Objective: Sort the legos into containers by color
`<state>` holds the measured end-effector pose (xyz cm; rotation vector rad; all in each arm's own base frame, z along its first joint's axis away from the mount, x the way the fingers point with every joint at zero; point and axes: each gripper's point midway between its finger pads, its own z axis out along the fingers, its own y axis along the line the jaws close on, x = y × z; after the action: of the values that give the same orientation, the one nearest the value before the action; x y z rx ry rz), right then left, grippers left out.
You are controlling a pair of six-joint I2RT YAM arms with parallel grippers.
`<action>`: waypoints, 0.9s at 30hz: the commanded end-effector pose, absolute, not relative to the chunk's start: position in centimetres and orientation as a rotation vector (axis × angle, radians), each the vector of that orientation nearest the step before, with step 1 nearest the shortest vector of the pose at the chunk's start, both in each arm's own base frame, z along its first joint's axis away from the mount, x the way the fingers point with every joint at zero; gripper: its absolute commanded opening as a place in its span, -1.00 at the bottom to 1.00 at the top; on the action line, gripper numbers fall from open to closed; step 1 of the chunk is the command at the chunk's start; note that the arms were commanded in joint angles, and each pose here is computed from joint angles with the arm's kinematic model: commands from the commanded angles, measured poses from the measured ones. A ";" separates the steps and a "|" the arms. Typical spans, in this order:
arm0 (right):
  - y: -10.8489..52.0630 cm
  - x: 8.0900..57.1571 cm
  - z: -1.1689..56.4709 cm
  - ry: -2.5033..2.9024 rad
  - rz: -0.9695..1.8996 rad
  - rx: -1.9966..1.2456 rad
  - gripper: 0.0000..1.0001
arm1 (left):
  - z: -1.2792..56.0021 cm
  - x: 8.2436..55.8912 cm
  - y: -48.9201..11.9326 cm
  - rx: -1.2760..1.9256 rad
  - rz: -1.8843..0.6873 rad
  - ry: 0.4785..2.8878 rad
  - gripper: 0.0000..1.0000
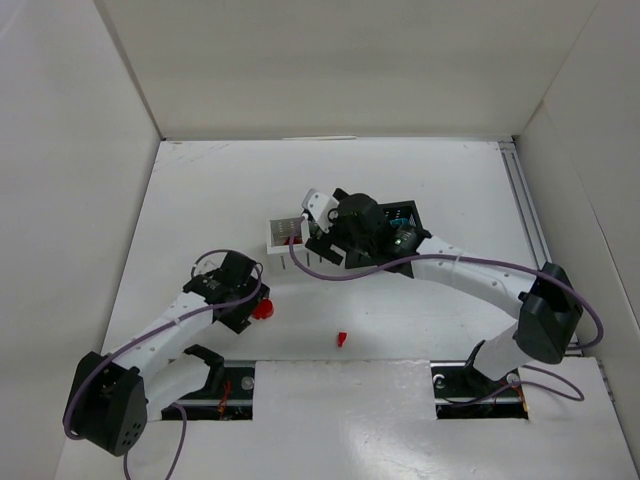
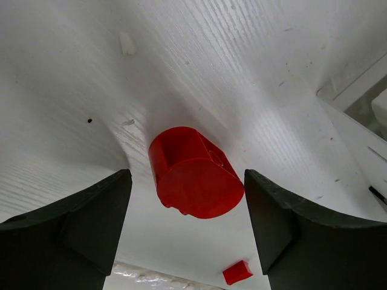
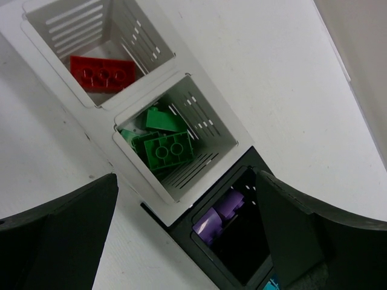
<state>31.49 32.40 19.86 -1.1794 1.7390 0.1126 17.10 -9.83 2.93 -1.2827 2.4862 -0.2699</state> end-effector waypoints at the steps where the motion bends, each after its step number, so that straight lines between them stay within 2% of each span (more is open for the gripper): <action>1: 31.6 32.1 22.5 1.699 0.122 -1.087 0.99 | 2.5 17.0 -9.2 -1.351 -0.214 2.452 0.41; 3: 31.4 31.9 22.4 1.700 0.122 -1.088 0.99 | 3.1 17.7 -9.3 -1.346 -0.215 2.433 0.41; 5: 31.1 32.2 22.4 1.705 0.116 -1.080 0.99 | 2.6 17.7 -9.3 -1.350 -0.195 2.445 0.30; 9: 30.3 31.8 22.4 1.706 0.106 -1.073 0.99 | 2.8 17.9 -9.3 -1.339 -0.193 2.451 -0.10; 14: 28.6 31.1 22.2 1.713 0.091 -1.059 0.99 | 4.8 18.3 -8.7 -1.303 -0.191 2.407 -0.35; 19: 26.7 29.7 21.2 1.692 0.059 -1.103 0.99 | 9.8 19.3 -7.6 -1.202 -0.238 2.302 -0.44; 27: 23.4 26.4 20.1 1.619 0.061 -1.165 0.99 | 21.2 23.2 -7.5 -0.969 -0.391 2.051 -0.44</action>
<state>26.67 23.69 18.25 -1.1815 1.7099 0.0466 22.15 -8.32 18.20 -1.0917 2.1115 -0.4355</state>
